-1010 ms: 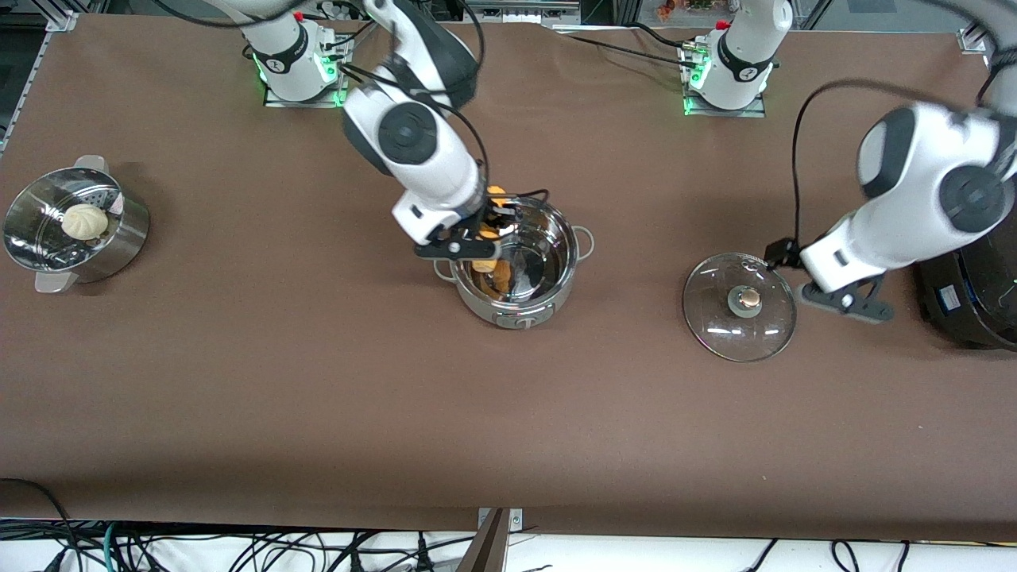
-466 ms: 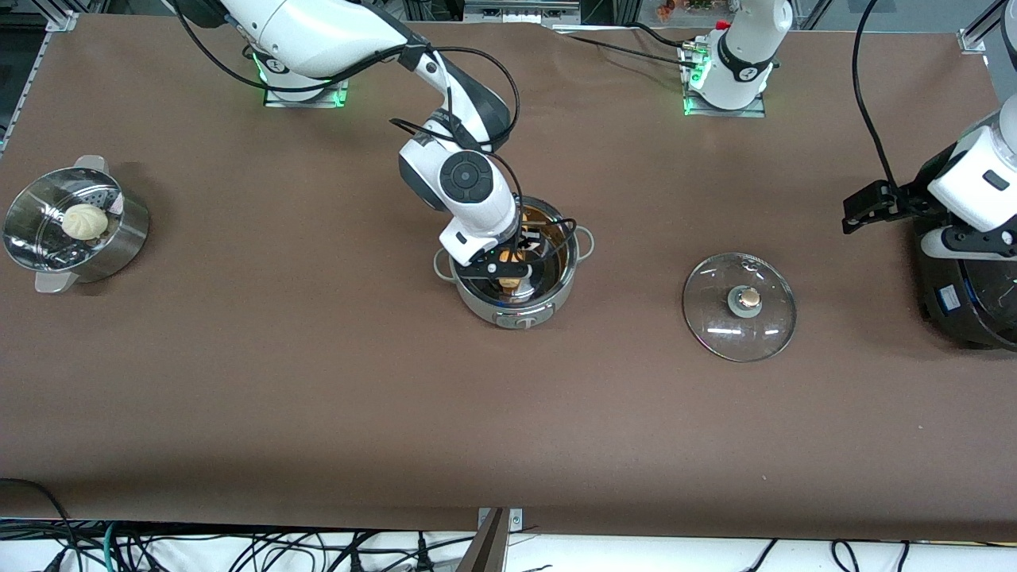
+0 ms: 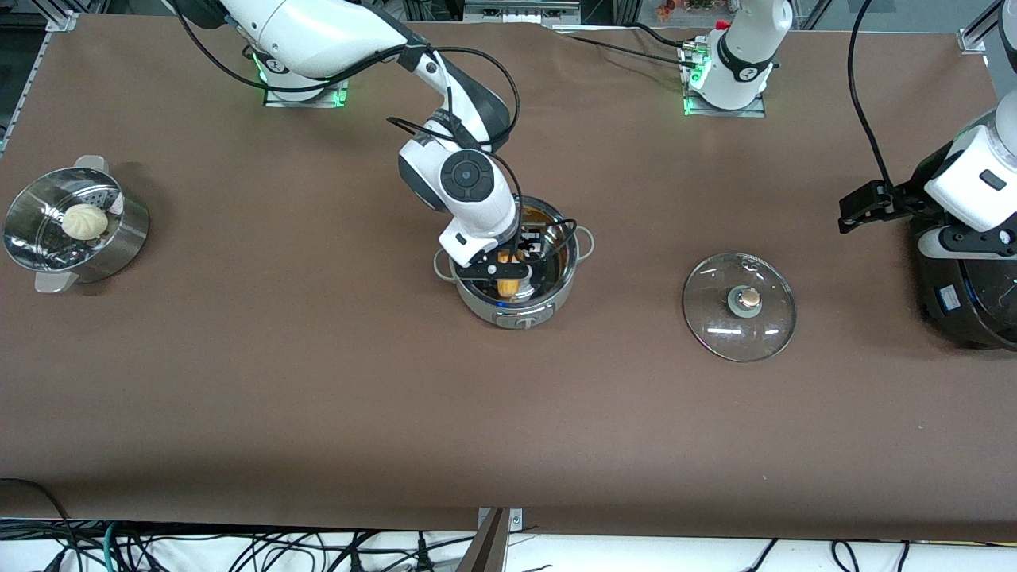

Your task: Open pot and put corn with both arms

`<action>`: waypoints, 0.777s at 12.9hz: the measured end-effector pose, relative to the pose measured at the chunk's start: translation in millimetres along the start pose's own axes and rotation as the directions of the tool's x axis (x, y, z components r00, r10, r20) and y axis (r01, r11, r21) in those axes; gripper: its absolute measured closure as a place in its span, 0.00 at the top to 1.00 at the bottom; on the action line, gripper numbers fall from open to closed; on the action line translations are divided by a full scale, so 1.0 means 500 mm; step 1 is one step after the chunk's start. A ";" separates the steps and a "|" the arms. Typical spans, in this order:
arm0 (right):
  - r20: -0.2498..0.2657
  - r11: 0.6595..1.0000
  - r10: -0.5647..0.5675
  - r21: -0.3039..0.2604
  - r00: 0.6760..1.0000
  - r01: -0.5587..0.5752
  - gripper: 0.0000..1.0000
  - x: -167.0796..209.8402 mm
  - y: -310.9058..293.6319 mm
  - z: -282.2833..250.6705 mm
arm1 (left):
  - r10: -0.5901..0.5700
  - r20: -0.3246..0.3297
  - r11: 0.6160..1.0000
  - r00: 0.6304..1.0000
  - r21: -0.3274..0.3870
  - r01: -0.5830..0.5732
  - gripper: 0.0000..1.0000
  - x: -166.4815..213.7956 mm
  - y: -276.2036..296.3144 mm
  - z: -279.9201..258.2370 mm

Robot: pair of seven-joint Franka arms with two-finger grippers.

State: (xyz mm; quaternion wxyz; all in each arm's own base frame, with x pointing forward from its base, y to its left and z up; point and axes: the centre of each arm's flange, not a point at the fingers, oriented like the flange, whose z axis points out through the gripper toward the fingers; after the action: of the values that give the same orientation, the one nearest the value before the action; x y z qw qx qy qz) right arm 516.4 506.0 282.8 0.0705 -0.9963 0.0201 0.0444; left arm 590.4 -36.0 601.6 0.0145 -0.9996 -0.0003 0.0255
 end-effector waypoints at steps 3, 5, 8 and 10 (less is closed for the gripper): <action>0.021 0.998 0.000 -0.060 1.000 0.001 1.00 0.005 0.004 -0.058 | 0.000 0.004 1.000 1.000 0.021 0.000 1.00 -0.014 0.011 0.000; 0.003 0.987 0.057 -0.153 0.998 -0.056 1.00 0.048 0.062 -0.221 | 0.008 0.013 1.000 1.000 0.030 -0.008 1.00 -0.042 0.021 0.008; -0.111 0.961 0.166 -0.206 0.980 -0.186 1.00 0.152 0.312 -0.500 | 0.001 0.014 0.999 1.000 0.035 -0.001 1.00 -0.064 0.014 0.004; -0.128 0.955 0.149 -0.239 0.981 -0.176 1.00 0.201 0.463 -0.574 | 0.002 0.014 0.999 1.000 0.035 -0.002 1.00 -0.064 0.015 0.004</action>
State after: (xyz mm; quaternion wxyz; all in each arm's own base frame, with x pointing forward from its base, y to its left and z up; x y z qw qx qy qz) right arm 630.5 232.8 524.3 -0.0601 -0.9932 0.1000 -0.0020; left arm 558.1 -43.3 600.9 0.0319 -0.9990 0.0010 0.0327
